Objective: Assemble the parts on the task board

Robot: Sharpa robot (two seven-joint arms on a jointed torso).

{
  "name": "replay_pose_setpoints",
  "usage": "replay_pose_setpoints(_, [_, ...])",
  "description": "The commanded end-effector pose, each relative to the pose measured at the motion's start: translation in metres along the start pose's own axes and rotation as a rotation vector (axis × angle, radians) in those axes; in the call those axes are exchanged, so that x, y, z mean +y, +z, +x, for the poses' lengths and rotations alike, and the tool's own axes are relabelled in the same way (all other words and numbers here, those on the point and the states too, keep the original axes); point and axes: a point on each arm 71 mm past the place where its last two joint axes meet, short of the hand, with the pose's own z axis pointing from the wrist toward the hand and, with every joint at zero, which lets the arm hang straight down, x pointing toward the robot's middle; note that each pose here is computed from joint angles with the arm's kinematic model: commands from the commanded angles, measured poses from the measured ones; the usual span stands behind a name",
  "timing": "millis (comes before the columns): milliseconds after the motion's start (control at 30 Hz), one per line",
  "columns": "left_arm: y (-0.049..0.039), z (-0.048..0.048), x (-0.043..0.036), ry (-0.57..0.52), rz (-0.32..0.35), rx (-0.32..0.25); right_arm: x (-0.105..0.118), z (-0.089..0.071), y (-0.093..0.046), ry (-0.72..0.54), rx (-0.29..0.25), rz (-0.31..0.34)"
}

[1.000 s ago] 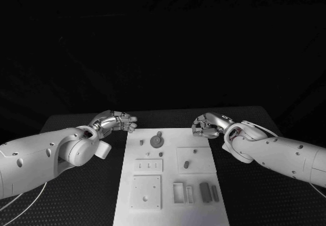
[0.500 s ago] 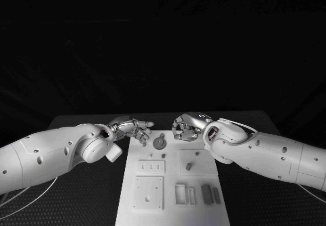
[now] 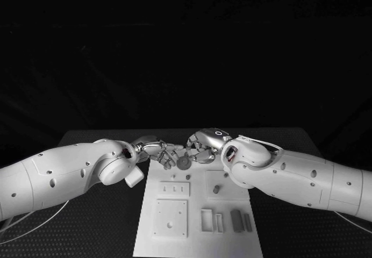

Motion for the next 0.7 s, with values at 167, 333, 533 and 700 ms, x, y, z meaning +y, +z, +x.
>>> replay_pose_setpoints(167, [0.0028,0.0051,-0.0023,0.024,-0.013,0.017,0.014,0.001,0.001,-0.020,0.003,-0.030])
replay_pose_setpoints(333, [0.0036,0.0053,-0.0019,0.025,-0.022,0.012,0.021,0.002,0.000,-0.013,0.002,-0.048])
replay_pose_setpoints(533, [0.0040,0.0077,-0.0013,0.028,-0.030,0.027,0.024,0.002,0.000,-0.011,0.004,-0.055])
replay_pose_setpoints(700, [0.0044,0.0112,-0.0015,0.039,-0.038,0.049,0.027,0.003,0.001,-0.013,0.002,-0.059])
